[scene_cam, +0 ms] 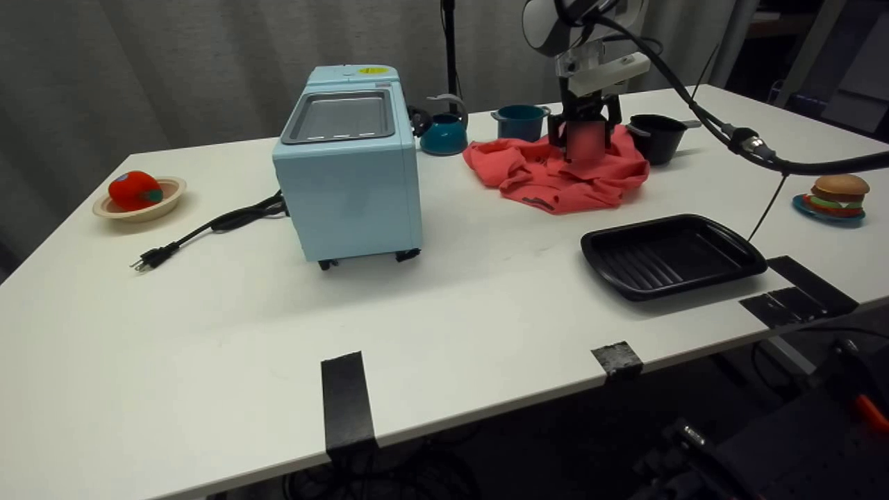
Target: Unfold the shirt
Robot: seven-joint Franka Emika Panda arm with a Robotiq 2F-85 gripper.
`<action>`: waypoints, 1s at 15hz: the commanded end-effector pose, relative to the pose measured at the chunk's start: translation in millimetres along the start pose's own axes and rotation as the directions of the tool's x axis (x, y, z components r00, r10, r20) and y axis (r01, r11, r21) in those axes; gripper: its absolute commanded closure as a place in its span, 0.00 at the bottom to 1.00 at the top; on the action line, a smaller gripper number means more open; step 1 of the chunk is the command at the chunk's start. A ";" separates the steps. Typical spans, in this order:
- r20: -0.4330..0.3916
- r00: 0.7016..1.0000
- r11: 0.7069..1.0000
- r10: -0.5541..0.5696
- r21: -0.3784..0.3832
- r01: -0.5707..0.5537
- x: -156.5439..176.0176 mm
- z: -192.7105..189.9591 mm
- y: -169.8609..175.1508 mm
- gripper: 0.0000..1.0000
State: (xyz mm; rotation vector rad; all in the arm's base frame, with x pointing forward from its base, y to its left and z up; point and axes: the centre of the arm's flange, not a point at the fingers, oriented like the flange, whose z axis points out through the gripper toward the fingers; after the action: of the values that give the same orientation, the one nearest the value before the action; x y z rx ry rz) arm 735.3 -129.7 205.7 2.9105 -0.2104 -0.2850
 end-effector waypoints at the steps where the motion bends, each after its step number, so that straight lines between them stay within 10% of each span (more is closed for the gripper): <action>1: 0.022 0.999 0.999 -0.043 0.015 0.043 -4.6 11.7 3.6 0.35; 9: 0.001 0.995 0.994 -0.100 0.035 0.100 -7.6 5.6 -9.7 0.98; 15: -0.128 0.969 0.962 -0.213 0.147 0.231 -19.9 -53.7 -48.8 0.99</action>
State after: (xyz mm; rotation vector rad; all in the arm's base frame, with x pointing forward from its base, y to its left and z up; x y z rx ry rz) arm 743.0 -90.3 221.8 3.0097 0.0102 -0.2079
